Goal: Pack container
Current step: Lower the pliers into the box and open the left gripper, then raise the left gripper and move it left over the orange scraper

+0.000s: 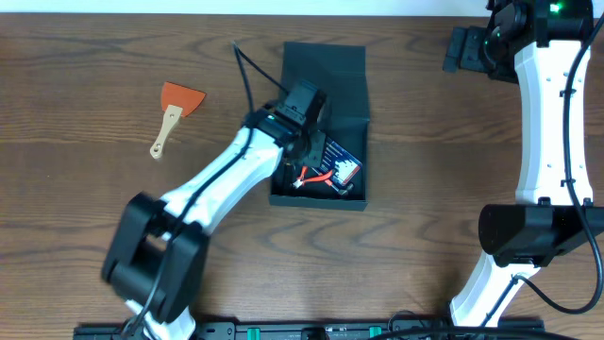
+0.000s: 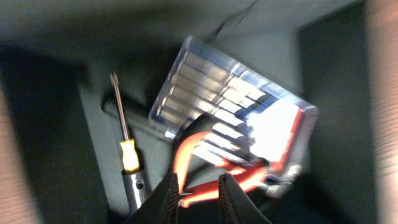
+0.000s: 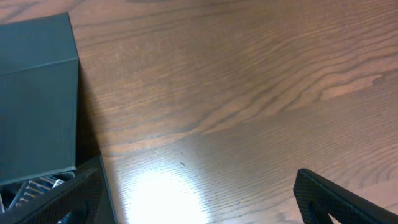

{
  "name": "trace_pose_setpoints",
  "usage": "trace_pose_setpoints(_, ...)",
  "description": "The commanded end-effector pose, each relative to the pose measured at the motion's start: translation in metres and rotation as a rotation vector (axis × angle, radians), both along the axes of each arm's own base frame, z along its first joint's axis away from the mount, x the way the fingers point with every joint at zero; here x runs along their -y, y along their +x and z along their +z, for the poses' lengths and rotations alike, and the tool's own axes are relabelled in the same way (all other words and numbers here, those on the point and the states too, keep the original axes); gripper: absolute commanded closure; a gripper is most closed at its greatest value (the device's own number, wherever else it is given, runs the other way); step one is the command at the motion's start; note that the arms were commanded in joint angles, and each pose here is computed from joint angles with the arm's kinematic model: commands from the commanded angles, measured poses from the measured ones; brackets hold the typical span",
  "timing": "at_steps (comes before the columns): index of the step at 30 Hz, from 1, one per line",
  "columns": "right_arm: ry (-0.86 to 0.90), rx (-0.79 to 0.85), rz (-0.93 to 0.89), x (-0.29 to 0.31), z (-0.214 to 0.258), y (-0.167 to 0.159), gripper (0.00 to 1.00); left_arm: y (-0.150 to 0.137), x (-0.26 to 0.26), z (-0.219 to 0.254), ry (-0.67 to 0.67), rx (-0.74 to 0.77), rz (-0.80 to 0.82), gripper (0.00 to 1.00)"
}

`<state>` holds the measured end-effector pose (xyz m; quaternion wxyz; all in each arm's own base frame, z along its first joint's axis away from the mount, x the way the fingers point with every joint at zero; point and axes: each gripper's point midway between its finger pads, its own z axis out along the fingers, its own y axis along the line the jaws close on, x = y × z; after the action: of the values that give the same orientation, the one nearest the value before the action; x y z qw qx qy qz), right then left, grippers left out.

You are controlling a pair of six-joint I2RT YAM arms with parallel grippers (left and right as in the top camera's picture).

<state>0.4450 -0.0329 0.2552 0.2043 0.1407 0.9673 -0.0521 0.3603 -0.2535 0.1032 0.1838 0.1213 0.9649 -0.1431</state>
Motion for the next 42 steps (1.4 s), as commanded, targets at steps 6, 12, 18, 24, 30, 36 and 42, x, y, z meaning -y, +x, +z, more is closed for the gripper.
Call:
trace_pose_setpoints(6, 0.005, 0.021, -0.024, 0.005, 0.006, 0.001, 0.01, 0.02, -0.061, 0.117, -0.043, 0.265, 0.138, 0.61)
trace_pose_setpoints(12, 0.005, 0.021, -0.023, 0.004, 0.006, 0.001, 0.01, 0.016, -0.147, 0.125, 0.106, 0.256, 0.224, 0.59)
trace_pose_setpoints(18, 0.005, 0.021, -0.023, 0.004, 0.006, 0.001, 0.01, 0.016, -0.208, 0.113, 0.193, 0.201, 0.285, 0.29)
trace_pose_setpoints(24, 0.005, 0.021, -0.025, 0.005, 0.006, 0.001, 0.01, 0.024, -0.258, 0.105, 0.277, 0.192, 0.285, 0.24)
trace_pose_setpoints(30, 0.005, 0.021, -0.02, 0.003, 0.006, 0.001, 0.01, 0.033, -0.295, 0.084, 0.377, 0.167, 0.186, 0.11)
trace_pose_setpoints(36, 0.005, 0.021, -0.02, 0.003, 0.006, 0.001, 0.01, 0.047, -0.306, 0.053, 0.426, 0.126, 0.088, 0.02)
trace_pose_setpoints(42, 0.005, 0.021, -0.018, 0.002, 0.006, 0.002, 0.01, 0.056, -0.306, 0.015, 0.416, 0.056, 0.06, 0.01)
